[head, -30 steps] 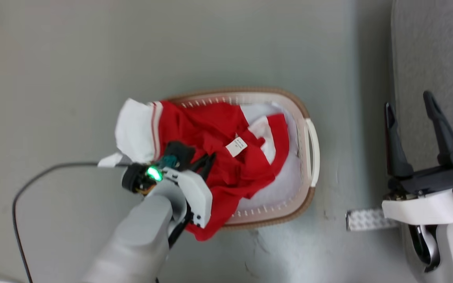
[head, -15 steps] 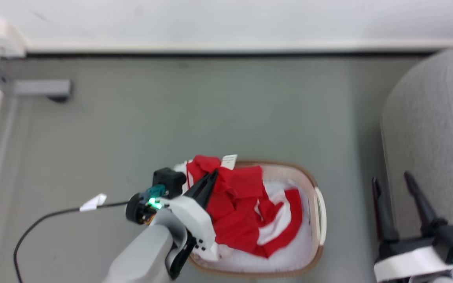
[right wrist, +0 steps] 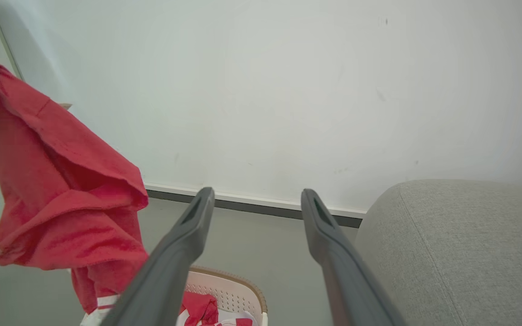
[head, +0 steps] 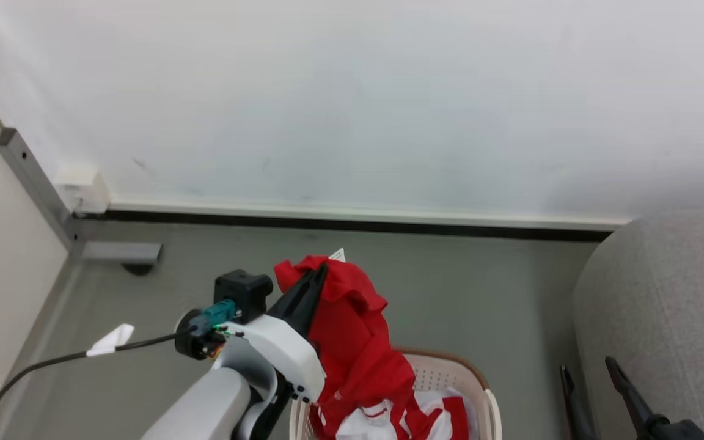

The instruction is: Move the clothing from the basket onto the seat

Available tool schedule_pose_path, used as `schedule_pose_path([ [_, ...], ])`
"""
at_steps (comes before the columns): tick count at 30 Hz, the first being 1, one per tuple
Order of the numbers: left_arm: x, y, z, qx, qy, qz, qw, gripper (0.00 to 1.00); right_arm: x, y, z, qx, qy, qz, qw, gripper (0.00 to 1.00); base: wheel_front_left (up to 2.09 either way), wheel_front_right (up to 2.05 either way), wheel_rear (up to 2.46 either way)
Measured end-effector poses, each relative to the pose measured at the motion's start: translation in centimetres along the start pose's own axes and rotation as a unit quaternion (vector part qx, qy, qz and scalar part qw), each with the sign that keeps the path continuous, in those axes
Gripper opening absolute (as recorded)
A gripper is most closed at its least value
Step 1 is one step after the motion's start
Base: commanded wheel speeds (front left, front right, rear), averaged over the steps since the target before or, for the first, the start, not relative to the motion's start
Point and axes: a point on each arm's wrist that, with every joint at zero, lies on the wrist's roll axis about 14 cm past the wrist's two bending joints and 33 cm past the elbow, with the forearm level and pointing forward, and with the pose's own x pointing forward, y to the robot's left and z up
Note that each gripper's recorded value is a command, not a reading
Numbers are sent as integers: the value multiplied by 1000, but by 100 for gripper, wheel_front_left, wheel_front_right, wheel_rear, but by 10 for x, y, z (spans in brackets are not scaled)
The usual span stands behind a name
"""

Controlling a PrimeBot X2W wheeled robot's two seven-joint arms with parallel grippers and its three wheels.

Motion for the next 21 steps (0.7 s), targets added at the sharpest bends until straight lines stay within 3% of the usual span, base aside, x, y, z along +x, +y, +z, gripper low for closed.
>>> schedule_pose_path([
  [9,-18,-19,61,27,-57,-18,998,0,-24,2,11,-5,-17,-5,1000,100,0,0,0],
  [21,-26,-27,80,36,-71,-26,997,0,-29,10,13,-3,-21,4,1000,100,0,0,0],
])
